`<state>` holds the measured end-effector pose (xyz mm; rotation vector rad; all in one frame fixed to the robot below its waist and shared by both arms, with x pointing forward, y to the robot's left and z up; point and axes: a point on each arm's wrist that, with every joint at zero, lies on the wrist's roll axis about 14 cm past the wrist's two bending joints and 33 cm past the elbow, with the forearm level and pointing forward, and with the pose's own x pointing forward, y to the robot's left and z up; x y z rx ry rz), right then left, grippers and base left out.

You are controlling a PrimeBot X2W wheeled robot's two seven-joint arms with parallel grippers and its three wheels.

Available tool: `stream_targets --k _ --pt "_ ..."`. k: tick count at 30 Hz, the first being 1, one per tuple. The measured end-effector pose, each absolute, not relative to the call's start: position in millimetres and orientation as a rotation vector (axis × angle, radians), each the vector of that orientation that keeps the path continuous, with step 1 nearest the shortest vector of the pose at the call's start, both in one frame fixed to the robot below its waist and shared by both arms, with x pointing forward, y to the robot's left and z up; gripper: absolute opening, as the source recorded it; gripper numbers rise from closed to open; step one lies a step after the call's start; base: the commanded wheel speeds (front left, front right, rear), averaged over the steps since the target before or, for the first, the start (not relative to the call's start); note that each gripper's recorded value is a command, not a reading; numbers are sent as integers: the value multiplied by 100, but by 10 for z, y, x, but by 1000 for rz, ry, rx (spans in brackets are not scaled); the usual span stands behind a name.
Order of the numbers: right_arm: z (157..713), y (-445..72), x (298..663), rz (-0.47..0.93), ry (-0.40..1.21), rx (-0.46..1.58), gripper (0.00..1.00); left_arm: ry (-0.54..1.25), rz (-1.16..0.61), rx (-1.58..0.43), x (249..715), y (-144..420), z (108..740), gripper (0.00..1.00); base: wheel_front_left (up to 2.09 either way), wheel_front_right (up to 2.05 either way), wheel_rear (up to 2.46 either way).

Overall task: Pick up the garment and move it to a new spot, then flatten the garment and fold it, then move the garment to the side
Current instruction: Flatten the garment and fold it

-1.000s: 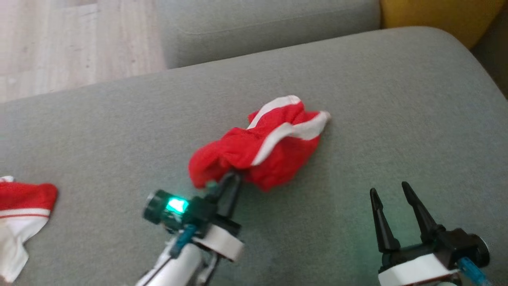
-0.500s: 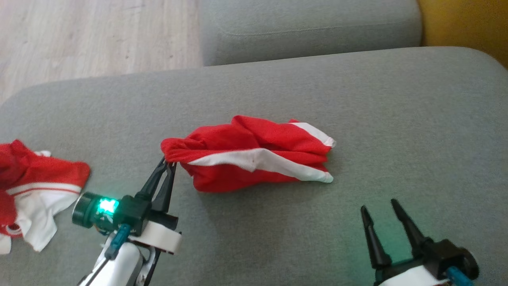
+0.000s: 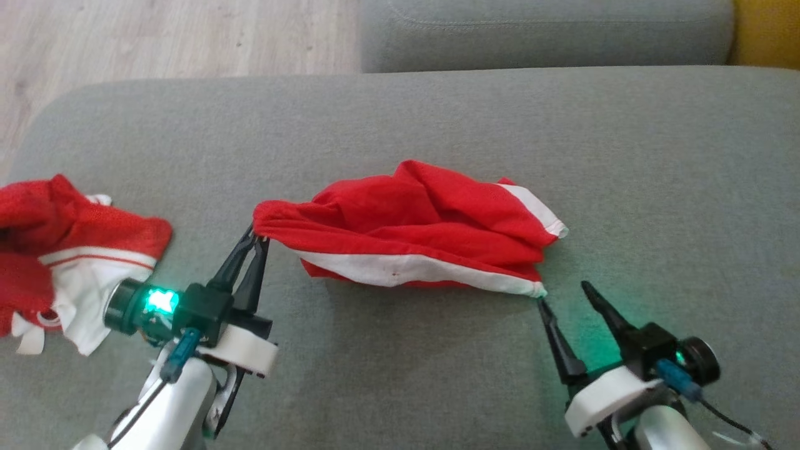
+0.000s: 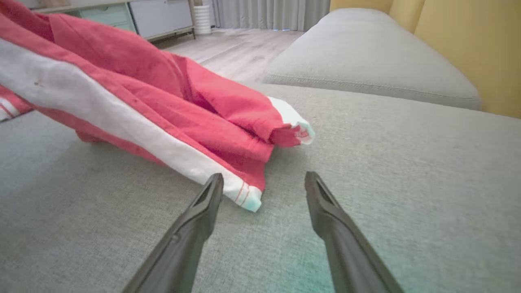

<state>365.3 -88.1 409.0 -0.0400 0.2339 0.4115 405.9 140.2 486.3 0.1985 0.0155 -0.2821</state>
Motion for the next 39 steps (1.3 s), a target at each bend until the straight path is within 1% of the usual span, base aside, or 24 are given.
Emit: stream_targets --k 5,8,9,10,11,12,13,20,23,24,25,26,30,36,37,38,39 --pt "3908 -752 3629 478 291 -84 100 21 -274 208 4082 1451 4852 0 0 0 0" --pt "3863 -719 3649 494 304 -91 100 20 -270 212 4104 1466 4857 0 0 0 0" --pt "3869 -711 3670 498 301 -96 93 20 -270 212 4107 1464 4857 0 0 0 0" --pt "3878 -704 3691 502 296 -103 64 22 -270 212 4106 1466 4852 0 0 0 0" --pt "3888 -699 3710 505 292 -108 40 23 -270 215 4105 1467 4845 0 0 0 0" --pt "3898 -692 3727 507 288 -110 18 25 -270 219 4103 1470 4838 0 0 0 0" --pt "3904 -685 3737 509 285 -112 0 27 -272 219 4102 1470 4832 0 0 0 0" --pt "3765 -644 3618 547 333 -138 0 19 -280 223 4132 1460 4867 0 0 0 0" --pt "3782 -631 3631 552 327 -142 0 19 -285 226 4135 1451 4872 0 0 0 0" --pt "3803 -632 3656 552 320 -145 17 19 -286 227 4135 1450 4871 0 0 0 0" --pt "3823 -633 3679 552 313 -148 78 19 -286 228 4136 1452 4873 0 0 0 0" --pt "3842 -637 3697 552 306 -152 100 18 -286 230 4139 1454 4879 0 0 0 0" --pt "3833 -671 3706 557 306 -180 100 9 -286 235 4146 1457 4912 0 0 0 0" --pt "3686 -599 3689 602 353 -217 100 2 -291 240 4182 1445 4940 0 0 0 0" --pt "3689 -578 3711 610 351 -221 56 -1 -291 241 4199 1443 4953 0 0 0 0" --pt "3703 -561 3740 615 344 -226 5 -5 -291 241 4217 1441 4966 0 0 0 0" --pt "3724 -549 3776 619 335 -234 0 -8 -291 242 4232 1441 4978 0 0 0 0"
